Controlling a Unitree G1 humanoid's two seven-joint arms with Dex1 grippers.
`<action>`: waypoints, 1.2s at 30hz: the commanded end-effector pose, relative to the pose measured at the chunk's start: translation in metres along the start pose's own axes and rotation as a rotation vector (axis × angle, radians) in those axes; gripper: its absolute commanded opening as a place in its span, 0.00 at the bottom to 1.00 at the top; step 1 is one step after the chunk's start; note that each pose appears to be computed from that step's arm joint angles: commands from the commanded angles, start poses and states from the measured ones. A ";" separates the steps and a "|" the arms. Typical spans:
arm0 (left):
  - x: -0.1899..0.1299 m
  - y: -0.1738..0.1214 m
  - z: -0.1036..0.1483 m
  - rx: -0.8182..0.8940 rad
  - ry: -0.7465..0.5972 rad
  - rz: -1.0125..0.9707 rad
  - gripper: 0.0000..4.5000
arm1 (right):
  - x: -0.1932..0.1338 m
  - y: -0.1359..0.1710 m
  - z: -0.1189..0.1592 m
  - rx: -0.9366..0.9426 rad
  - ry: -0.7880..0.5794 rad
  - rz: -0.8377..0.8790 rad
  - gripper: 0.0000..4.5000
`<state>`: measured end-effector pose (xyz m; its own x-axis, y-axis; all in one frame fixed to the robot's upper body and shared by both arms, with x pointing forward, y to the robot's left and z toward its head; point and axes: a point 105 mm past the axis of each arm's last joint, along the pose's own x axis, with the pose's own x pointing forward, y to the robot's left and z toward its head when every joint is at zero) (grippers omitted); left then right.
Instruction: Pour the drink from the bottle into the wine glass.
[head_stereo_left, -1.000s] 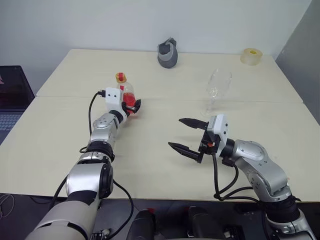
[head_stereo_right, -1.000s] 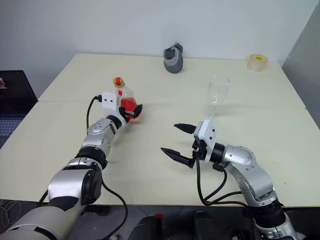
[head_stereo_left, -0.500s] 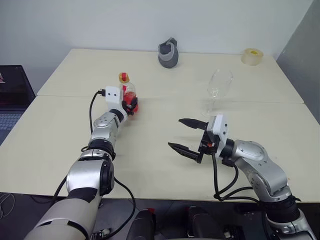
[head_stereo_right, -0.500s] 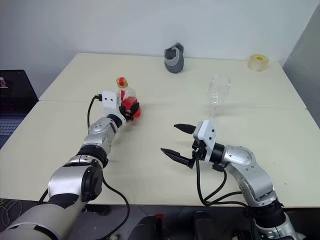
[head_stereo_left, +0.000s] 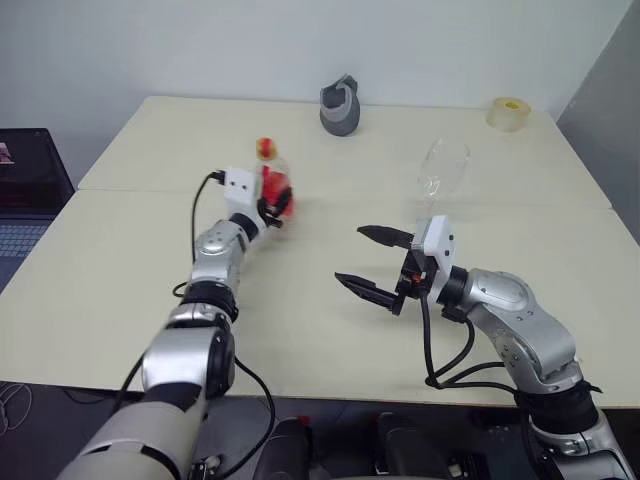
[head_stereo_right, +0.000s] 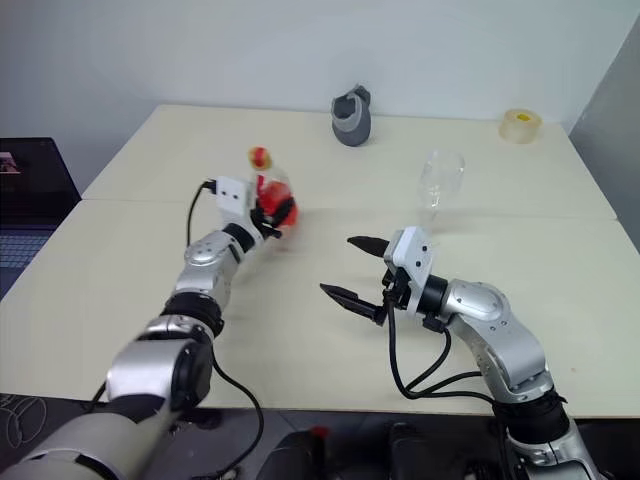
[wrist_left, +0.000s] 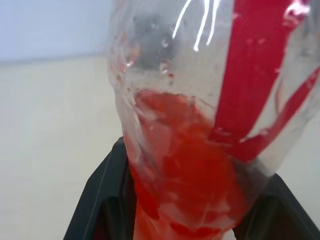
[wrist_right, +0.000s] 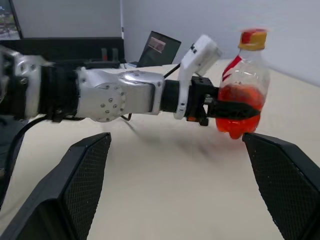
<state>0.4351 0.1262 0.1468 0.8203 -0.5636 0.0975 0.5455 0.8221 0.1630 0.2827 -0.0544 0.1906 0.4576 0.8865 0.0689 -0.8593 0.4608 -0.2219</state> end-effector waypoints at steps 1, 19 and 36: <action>-0.002 -0.058 0.017 0.017 -0.051 -0.259 0.41 | -0.009 -0.001 0.023 -0.029 -0.032 -0.047 1.00; -0.055 -0.139 0.004 0.026 0.122 -0.741 0.40 | -0.015 -0.001 0.026 0.003 0.071 0.007 1.00; -0.058 -0.139 0.000 0.035 0.136 -0.739 0.39 | -0.001 -0.003 0.023 -0.024 0.058 -0.005 0.46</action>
<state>0.3151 0.0478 0.1048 0.2685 -0.9415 -0.2038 0.9616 0.2494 0.1151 0.2829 -0.0584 0.2021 0.4941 0.8690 -0.0247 -0.8535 0.4794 -0.2043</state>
